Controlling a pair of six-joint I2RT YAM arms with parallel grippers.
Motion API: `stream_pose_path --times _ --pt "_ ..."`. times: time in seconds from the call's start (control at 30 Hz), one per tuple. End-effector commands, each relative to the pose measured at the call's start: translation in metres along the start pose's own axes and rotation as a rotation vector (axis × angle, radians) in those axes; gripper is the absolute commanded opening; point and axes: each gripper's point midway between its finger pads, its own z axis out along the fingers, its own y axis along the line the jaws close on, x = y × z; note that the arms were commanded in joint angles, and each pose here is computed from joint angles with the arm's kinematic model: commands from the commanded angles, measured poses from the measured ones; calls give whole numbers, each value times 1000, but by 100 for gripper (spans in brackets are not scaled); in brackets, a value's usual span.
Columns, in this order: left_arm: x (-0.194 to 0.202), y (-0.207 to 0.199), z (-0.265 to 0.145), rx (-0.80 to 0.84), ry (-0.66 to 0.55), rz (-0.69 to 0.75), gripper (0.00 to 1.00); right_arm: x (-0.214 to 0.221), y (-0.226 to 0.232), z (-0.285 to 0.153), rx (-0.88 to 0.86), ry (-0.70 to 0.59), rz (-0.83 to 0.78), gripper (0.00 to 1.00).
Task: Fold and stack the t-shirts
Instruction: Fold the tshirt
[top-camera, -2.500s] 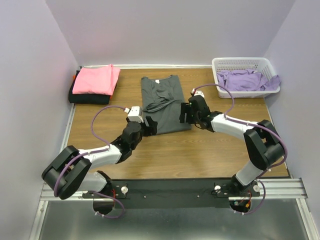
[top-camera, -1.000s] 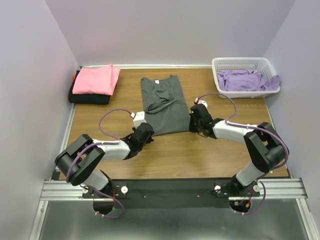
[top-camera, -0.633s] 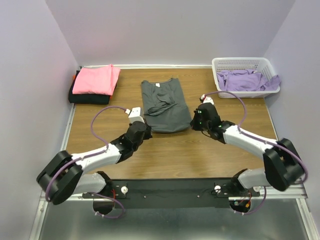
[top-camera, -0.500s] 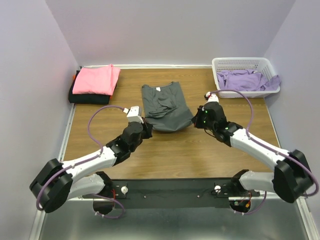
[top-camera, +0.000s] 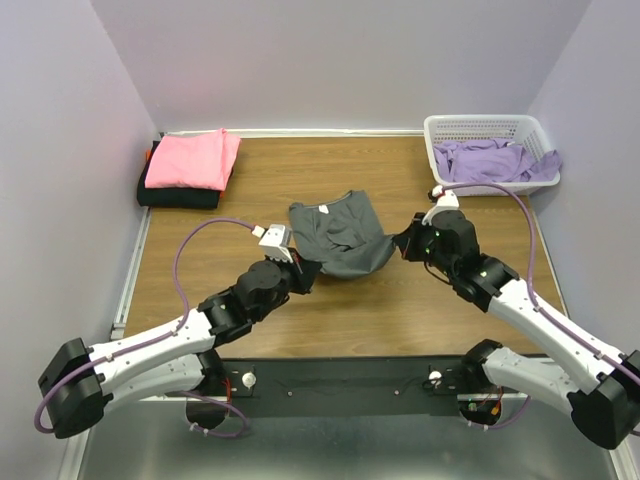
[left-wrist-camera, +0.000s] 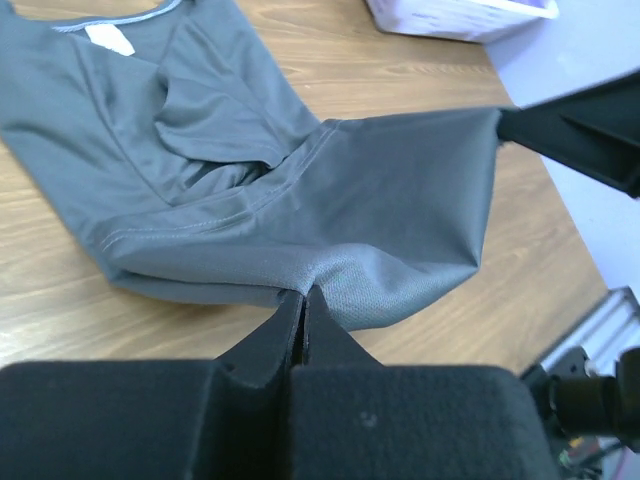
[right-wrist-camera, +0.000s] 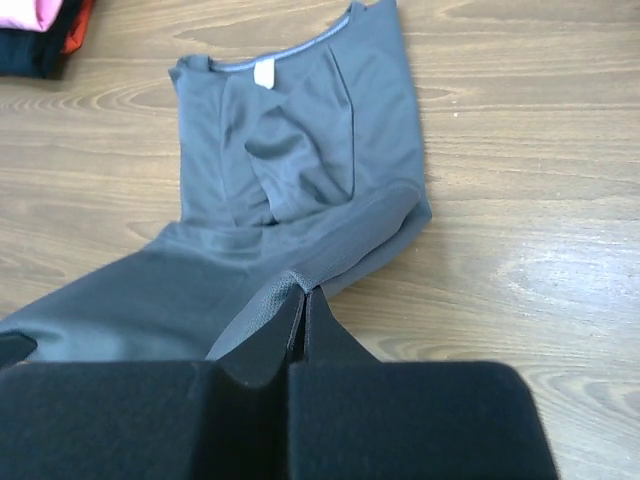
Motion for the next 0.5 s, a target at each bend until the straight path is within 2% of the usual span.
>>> stream_pose_path --times 0.0,0.27,0.47 --pt "-13 -1 -2 -27 -46 -23 0 -15 -4 -5 50 -29 -8 2" --pt "-38 -7 8 -33 -134 9 0 -56 3 7 107 -105 -1 2" --pt "-53 6 20 -57 -170 34 0 -80 8 28 147 -140 -35 2"
